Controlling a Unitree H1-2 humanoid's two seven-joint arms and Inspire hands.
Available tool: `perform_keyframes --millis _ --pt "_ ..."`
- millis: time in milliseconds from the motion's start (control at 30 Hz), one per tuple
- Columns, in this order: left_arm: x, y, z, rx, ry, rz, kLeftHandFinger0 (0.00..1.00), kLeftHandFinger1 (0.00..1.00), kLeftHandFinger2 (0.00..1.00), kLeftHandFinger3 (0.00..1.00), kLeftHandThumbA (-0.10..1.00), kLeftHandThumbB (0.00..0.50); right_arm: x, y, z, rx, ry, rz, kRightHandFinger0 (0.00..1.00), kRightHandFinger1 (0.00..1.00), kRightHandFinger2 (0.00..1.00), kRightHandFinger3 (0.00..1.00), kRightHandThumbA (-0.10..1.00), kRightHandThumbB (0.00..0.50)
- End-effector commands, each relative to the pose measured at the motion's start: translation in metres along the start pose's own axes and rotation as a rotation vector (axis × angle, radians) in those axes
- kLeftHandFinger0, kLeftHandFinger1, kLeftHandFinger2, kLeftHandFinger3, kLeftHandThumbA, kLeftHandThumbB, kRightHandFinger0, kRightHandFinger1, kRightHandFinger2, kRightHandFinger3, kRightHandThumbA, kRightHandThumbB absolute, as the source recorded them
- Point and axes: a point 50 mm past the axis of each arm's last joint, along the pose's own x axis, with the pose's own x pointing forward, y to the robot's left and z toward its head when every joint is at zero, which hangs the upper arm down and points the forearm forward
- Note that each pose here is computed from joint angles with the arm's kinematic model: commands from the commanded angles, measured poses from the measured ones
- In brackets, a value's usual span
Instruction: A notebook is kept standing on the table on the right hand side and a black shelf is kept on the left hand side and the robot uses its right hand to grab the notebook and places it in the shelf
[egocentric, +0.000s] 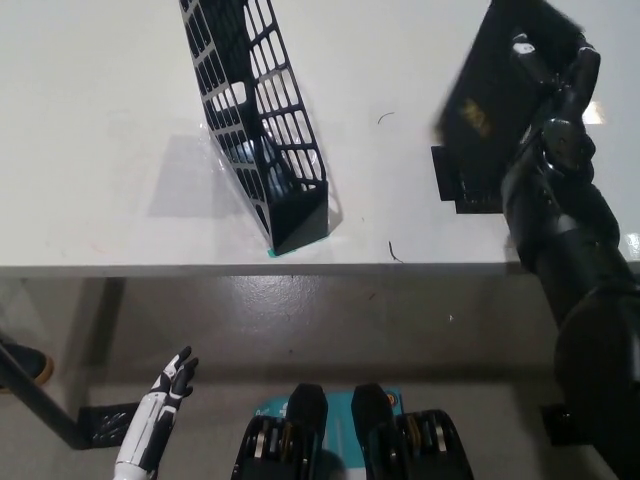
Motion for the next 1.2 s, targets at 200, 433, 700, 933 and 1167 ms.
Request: perform_keyframes --millis 200,433,700,933,1167 --pt "0.004 0.001 0.01 0.005 -0.066 0.01 1.0 1.0 1.0 1.0 1.0 0.15 0.008 0.024 0.047 0.213 -0.133 0.041 0.0 0.0 0.49 0.73 -0.1 0.055" --pt "0.004 0.002 0.009 0.014 -0.064 0.014 1.0 1.0 1.0 1.0 1.0 0.148 0.004 0.038 0.079 0.236 -0.288 0.074 0.0 0.06 0.57 0.71 -0.1 0.09" --pt "0.003 0.002 0.009 0.002 -0.067 0.012 1.0 1.0 1.0 1.0 1.0 0.148 -0.063 0.079 0.181 0.217 -0.721 0.274 0.0 0.2 0.62 0.75 -0.1 0.096" --pt "0.001 0.003 0.005 0.007 -0.055 0.002 1.0 1.0 1.0 1.0 1.0 0.119 -0.135 0.131 0.237 0.164 -0.967 0.421 0.0 0.19 0.61 0.77 -0.1 0.105" --pt "-0.002 0.003 0.004 0.011 -0.042 0.0 1.0 1.0 1.0 1.0 1.0 0.11 -0.177 0.174 0.246 0.009 -1.098 0.402 0.0 0.15 0.59 0.7 -0.1 0.116"
